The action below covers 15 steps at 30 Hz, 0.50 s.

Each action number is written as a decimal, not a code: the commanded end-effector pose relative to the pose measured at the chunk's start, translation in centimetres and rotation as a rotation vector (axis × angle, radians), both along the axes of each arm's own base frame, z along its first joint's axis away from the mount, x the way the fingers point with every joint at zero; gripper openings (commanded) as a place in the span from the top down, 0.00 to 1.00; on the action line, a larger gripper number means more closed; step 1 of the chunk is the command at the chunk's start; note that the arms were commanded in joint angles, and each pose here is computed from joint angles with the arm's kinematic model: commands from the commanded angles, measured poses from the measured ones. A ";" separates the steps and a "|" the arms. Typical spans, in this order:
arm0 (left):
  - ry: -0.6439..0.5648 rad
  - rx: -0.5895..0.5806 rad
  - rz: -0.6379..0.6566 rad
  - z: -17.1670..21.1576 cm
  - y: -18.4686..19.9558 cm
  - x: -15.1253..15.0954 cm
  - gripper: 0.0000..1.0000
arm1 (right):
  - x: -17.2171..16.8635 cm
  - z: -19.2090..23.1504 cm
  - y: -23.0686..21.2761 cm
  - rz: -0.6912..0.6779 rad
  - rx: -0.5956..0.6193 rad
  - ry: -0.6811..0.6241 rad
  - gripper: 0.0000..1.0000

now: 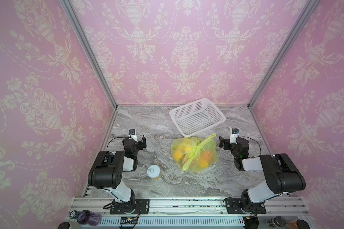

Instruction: Untie the knot of the plastic bag and take out the fruit

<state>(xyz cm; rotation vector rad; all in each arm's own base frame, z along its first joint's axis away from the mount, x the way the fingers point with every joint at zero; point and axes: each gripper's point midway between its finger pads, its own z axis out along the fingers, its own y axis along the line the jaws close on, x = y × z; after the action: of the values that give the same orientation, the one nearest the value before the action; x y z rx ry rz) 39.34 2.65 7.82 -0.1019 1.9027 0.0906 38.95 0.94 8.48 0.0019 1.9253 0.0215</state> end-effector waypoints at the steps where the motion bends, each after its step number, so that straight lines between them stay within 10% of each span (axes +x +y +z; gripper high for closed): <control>1: 0.007 0.006 0.007 -0.1 0.2 0.2 0.01 | 0.5 1.1 0.0 0.004 0.005 -0.029 0.00; 15: 0.007 0.006 0.007 -0.1 0.1 0.2 0.01 | 0.5 1.1 0.0 0.004 0.005 -0.029 0.00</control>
<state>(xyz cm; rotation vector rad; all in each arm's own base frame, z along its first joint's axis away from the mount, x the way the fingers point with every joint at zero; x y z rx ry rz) 39.34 2.65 7.81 -0.1019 1.9031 0.0906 38.95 0.94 8.48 0.0015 1.9253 0.0213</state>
